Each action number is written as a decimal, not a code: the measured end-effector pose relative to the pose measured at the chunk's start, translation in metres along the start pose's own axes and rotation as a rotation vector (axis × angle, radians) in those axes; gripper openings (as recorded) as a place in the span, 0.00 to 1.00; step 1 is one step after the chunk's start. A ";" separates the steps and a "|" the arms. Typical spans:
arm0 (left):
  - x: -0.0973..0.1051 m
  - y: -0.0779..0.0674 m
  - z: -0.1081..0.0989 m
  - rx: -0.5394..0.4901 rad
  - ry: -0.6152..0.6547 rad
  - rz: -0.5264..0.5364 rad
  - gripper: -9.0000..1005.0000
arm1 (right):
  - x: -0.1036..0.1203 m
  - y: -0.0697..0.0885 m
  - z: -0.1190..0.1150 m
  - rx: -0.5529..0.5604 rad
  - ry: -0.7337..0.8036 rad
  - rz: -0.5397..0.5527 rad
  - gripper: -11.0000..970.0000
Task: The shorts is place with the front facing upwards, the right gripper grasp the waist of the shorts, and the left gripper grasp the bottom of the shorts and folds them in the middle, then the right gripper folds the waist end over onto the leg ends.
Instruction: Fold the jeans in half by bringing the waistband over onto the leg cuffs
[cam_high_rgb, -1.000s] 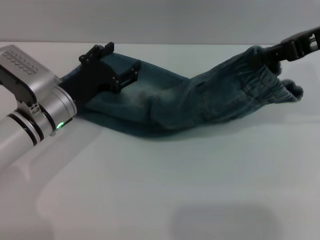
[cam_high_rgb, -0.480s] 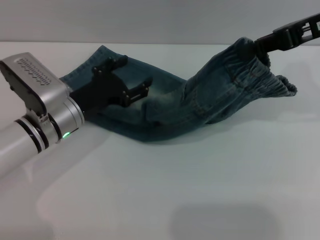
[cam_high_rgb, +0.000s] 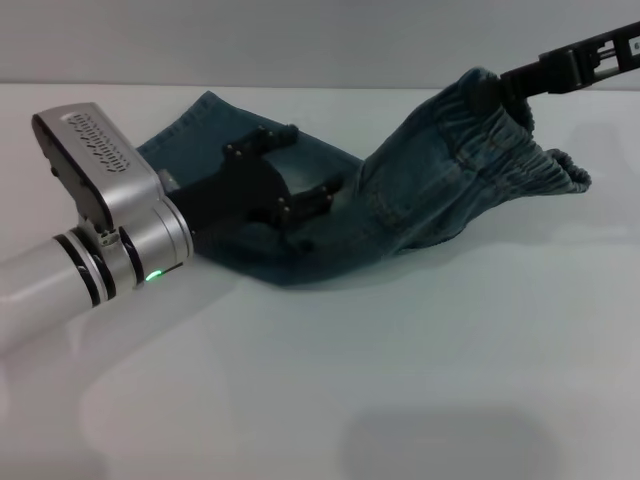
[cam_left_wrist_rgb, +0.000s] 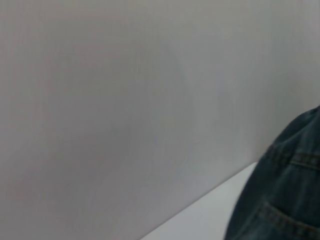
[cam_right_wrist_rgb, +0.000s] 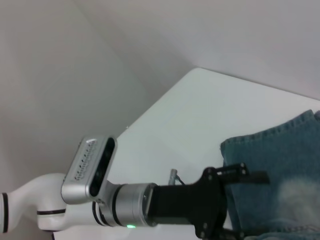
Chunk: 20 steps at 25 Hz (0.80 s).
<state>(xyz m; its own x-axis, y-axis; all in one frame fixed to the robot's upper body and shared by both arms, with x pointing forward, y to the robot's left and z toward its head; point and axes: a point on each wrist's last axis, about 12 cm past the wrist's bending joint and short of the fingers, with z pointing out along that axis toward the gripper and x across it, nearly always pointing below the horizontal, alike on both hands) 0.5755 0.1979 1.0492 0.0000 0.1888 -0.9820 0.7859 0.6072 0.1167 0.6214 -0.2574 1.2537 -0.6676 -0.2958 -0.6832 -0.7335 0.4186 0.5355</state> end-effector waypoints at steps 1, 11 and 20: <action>-0.001 -0.001 0.001 0.009 -0.002 0.000 0.83 | 0.000 0.000 0.000 0.000 0.000 0.000 0.02; -0.004 -0.013 0.003 0.077 -0.016 0.003 0.83 | -0.009 0.003 -0.007 -0.005 -0.022 -0.006 0.02; -0.012 -0.034 0.020 0.123 -0.011 0.021 0.83 | -0.014 0.005 -0.016 -0.008 -0.045 -0.005 0.01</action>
<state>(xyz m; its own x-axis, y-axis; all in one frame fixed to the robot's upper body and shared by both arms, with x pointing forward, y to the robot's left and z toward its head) 0.5607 0.1592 1.0541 0.0234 0.1917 -0.9812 0.8558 0.5034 0.1187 0.6253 -0.2651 1.2734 -0.6578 -0.2592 -0.7071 -0.7379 0.4099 0.5362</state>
